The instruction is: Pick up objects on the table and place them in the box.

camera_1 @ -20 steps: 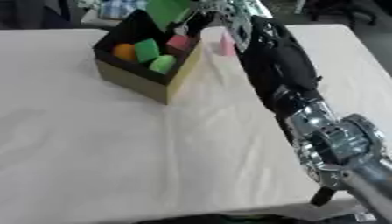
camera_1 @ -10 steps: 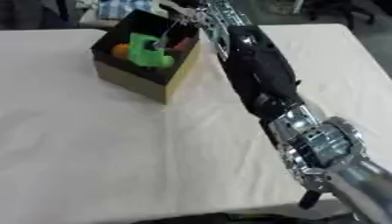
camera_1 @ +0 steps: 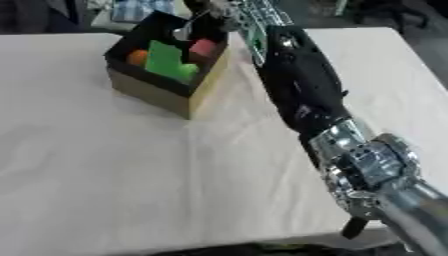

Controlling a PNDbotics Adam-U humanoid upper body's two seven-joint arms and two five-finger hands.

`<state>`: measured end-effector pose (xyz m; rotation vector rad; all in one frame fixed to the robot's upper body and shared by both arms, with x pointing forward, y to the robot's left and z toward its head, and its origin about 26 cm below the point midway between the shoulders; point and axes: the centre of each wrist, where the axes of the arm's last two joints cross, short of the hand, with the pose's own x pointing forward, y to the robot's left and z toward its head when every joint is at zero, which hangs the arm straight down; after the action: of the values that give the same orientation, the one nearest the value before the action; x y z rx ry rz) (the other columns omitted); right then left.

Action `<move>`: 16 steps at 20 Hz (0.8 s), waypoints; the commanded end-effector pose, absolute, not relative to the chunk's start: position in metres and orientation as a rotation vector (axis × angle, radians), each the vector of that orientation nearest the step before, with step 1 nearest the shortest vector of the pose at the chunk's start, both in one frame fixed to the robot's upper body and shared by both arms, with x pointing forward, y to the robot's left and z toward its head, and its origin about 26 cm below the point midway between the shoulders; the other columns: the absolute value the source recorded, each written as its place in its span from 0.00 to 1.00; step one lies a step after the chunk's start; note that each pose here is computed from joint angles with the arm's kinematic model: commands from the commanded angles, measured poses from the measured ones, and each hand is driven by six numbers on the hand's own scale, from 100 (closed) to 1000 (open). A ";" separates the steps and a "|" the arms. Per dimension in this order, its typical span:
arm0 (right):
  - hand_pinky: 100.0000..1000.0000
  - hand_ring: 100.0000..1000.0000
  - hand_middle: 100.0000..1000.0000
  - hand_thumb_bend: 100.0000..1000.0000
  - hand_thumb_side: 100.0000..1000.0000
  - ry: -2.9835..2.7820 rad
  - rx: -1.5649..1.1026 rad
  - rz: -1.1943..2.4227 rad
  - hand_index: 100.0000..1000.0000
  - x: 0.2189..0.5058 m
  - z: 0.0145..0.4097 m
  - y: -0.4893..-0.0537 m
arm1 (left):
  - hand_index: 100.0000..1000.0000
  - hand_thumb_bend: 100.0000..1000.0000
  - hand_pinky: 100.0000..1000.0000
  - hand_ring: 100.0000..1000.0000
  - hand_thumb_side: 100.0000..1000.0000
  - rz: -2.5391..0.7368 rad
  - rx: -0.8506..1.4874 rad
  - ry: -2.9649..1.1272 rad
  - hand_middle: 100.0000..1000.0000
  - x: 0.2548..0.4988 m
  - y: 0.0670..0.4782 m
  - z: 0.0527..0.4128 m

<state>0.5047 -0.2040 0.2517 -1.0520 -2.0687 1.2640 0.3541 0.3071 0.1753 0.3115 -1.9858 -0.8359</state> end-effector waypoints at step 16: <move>0.72 0.78 0.84 0.27 0.37 -1.772 -1.139 0.761 0.97 0.505 0.266 -0.327 | 0.75 0.27 0.81 0.65 0.64 -0.793 0.328 -2.090 0.55 0.344 0.308 0.196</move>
<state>0.5083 -0.3109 0.2474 -1.0881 -1.7729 0.7858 0.3476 0.3062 0.1843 0.3098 -2.0478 -0.7987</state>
